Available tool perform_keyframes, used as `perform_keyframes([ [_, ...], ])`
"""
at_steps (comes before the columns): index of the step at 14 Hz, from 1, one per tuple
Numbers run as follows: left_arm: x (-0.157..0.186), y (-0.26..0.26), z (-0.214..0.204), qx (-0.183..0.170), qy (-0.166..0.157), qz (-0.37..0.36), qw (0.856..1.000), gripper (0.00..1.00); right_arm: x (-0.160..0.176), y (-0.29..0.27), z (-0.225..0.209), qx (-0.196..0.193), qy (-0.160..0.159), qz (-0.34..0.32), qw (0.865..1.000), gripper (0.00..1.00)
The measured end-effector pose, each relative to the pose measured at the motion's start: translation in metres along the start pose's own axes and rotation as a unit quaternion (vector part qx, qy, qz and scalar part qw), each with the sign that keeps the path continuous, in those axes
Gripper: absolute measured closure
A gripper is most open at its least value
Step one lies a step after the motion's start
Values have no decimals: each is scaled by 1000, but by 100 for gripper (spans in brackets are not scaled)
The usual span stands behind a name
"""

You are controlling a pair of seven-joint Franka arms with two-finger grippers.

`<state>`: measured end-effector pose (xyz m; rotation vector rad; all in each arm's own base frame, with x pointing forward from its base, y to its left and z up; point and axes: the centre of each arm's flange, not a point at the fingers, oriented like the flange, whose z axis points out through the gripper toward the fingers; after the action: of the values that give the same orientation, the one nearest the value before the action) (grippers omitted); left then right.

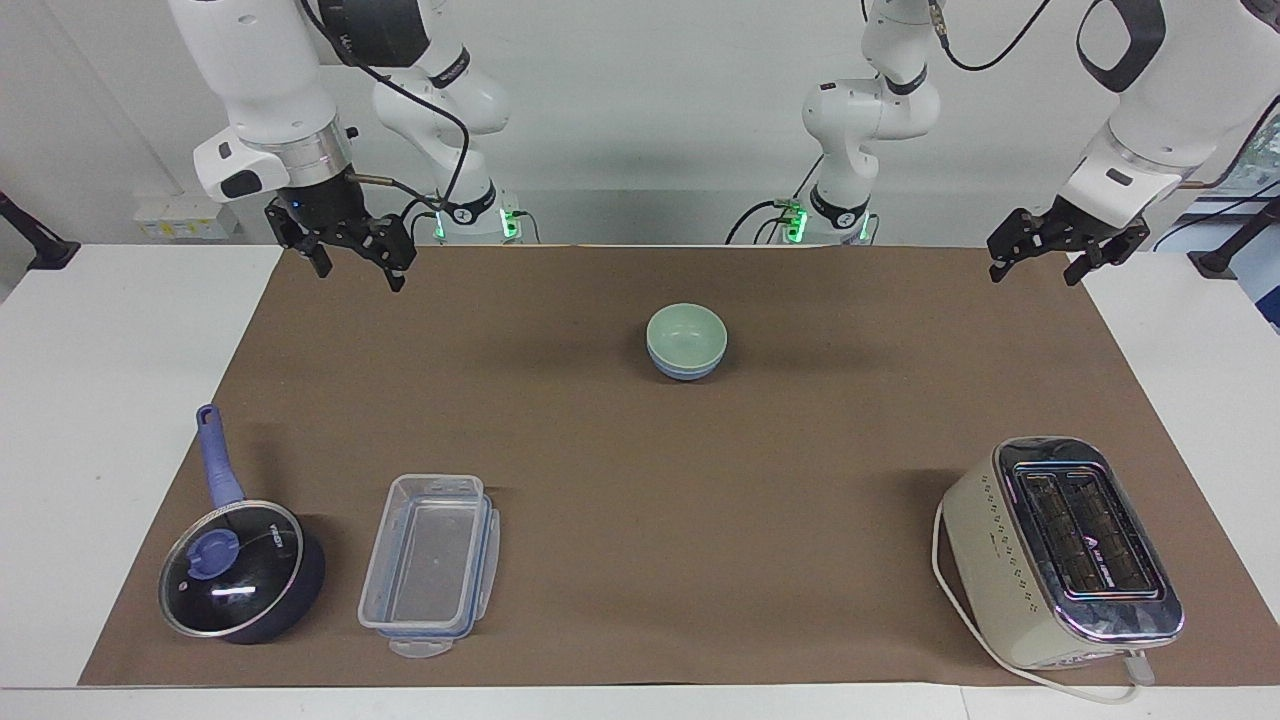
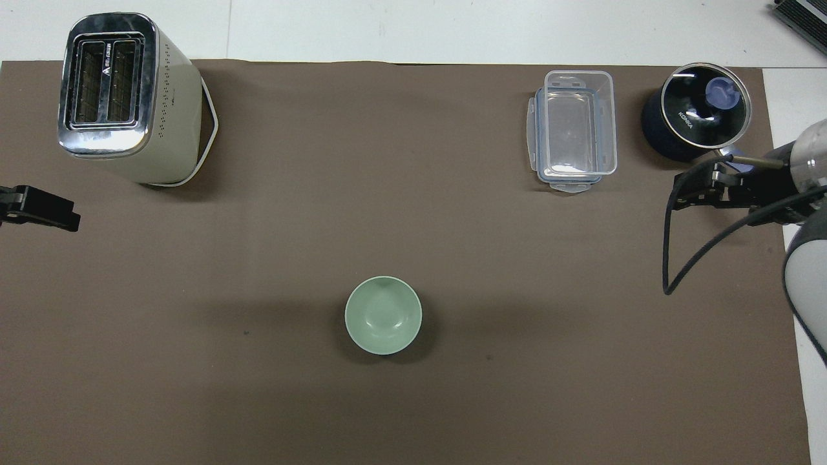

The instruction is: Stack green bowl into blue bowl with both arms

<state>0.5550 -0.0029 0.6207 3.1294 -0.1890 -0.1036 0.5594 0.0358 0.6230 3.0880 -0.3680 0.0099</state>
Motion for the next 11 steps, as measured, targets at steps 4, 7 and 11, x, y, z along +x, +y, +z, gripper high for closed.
perform_keyframes([
  [4,0,0,0,0,0,0,1000,0,1,5,0,0,0,-6,1000,0],
  [7,0,0,0,0,0,0,1000,0,1,11,-3,0,2,-10,1000,0],
  [11,-9,5,-5,-2,-13,3,1000,0,0,11,-7,1,7,-19,1000,0],
])
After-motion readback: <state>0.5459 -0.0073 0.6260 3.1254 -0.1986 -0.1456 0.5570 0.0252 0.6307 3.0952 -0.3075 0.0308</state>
